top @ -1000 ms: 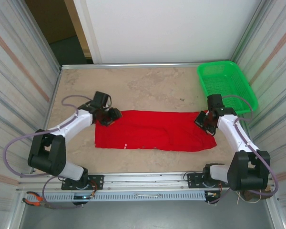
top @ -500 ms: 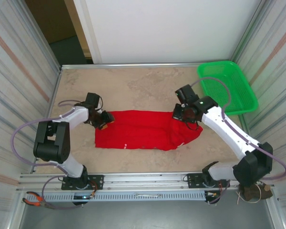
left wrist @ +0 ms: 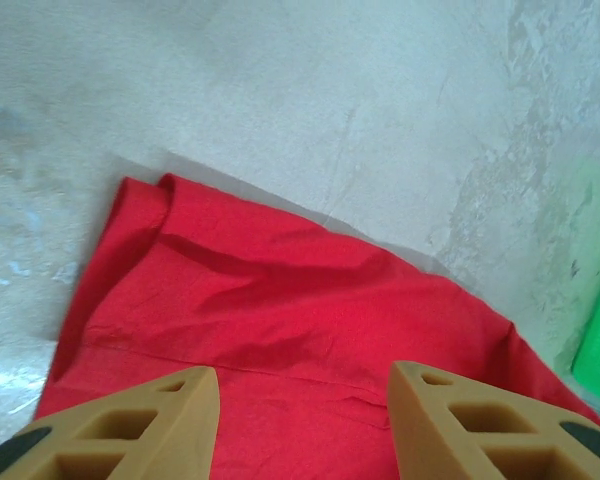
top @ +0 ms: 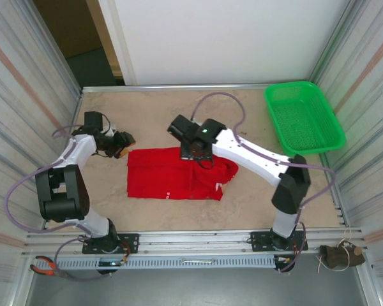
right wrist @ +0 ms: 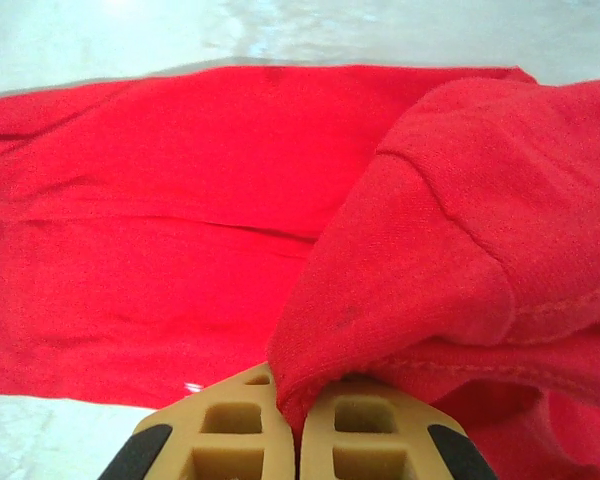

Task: Fold the inside-out t-shirt

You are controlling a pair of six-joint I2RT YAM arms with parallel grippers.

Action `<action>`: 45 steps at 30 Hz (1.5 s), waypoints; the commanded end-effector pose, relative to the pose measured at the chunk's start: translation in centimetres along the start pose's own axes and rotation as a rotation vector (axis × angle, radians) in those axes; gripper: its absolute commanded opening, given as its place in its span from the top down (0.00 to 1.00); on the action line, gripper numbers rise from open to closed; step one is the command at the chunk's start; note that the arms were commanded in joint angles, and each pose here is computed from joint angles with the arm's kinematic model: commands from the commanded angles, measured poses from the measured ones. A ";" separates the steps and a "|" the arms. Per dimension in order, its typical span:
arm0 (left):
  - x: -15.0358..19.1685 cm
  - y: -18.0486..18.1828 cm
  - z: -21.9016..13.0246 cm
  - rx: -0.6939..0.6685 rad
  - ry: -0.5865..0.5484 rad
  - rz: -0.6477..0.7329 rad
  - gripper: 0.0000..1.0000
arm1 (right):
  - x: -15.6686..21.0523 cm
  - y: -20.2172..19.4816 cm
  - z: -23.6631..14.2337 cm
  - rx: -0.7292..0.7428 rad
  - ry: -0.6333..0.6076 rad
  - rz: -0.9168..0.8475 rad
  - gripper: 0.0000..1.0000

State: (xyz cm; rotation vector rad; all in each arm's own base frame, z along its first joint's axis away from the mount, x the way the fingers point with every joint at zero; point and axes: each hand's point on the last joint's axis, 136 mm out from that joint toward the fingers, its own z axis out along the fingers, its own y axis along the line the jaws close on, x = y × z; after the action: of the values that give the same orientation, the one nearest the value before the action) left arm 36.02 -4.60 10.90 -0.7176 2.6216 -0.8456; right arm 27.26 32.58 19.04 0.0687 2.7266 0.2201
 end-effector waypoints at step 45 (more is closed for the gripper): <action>10.7 -3.6 -1.3 -0.211 -0.008 0.437 0.35 | 6.6 -6.3 5.9 -0.280 0.138 0.173 0.33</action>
State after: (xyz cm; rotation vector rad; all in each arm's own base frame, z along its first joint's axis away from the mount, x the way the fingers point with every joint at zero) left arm 27.20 -13.04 13.66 -0.1848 2.7142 -0.6072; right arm 22.50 24.70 8.55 0.2067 2.8669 0.5031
